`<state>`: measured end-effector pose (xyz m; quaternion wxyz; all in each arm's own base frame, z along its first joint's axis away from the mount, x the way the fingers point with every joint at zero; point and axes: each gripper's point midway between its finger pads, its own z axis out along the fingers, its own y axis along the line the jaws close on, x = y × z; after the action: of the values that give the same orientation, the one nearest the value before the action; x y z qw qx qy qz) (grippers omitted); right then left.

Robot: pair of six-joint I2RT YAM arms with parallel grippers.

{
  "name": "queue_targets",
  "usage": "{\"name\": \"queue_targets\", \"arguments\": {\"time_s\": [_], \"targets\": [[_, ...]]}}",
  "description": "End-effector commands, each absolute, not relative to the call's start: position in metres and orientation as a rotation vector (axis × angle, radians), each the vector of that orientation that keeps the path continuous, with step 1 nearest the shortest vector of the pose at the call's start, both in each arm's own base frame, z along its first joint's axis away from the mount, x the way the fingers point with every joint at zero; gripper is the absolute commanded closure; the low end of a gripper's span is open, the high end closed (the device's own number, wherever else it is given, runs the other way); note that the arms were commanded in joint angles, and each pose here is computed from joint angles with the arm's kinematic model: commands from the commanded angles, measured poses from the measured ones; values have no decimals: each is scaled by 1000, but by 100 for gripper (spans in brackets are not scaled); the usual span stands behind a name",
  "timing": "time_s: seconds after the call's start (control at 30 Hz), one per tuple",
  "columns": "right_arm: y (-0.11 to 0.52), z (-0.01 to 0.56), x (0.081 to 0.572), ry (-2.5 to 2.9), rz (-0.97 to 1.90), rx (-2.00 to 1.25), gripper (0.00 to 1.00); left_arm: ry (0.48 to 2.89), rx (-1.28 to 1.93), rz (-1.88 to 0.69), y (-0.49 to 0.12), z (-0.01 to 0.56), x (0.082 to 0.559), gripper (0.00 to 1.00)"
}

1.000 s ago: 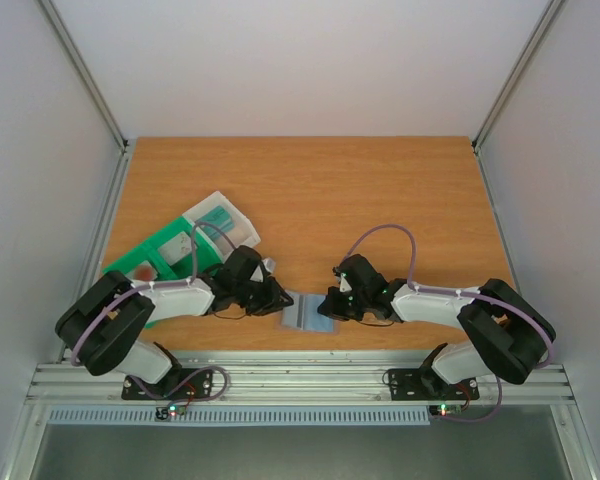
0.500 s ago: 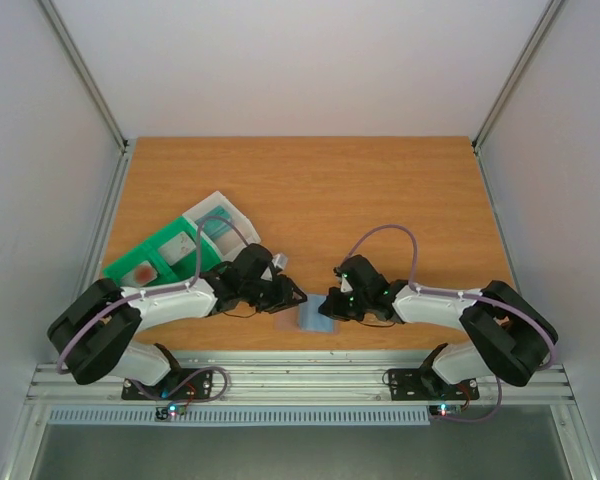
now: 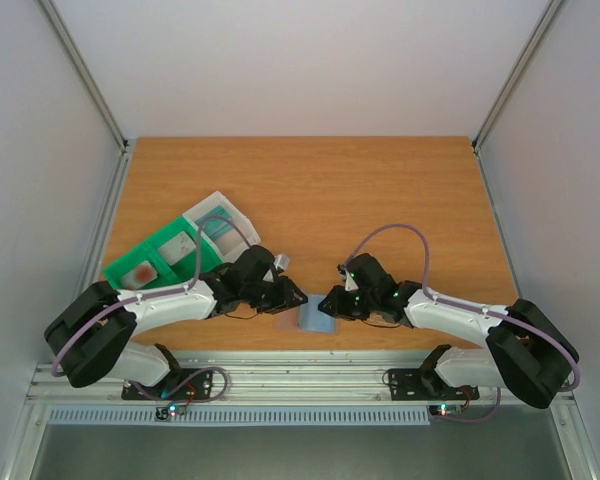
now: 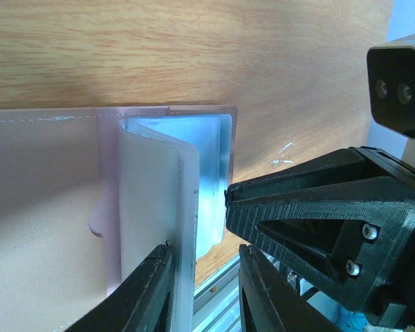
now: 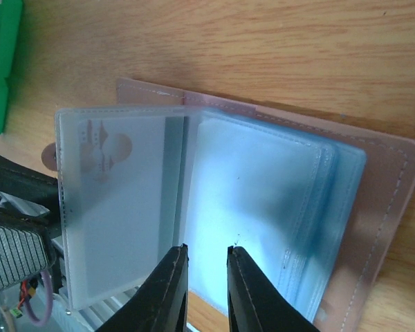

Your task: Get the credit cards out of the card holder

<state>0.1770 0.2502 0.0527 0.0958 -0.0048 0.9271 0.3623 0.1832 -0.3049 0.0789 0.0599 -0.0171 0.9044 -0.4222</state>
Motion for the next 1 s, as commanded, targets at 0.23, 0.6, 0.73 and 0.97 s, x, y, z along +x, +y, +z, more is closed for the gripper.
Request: {"name": "queue_targets", "arguments": {"time_s": [0.23,0.6,0.73,0.97], "targets": [[262,73,173,2717,1190,-29,69,2688,17,-1294,-327,95,188,72],[274,79,169,2703,1324,-3,60,2690,48,-1275,-333,96,186,72],[272,77,169,2711,1316,6,60,2699,47,-1273,-334,92,186,72],[265,70,169,2736,1247,31,73,2717,10,-1204,-326,82,188,72]]}}
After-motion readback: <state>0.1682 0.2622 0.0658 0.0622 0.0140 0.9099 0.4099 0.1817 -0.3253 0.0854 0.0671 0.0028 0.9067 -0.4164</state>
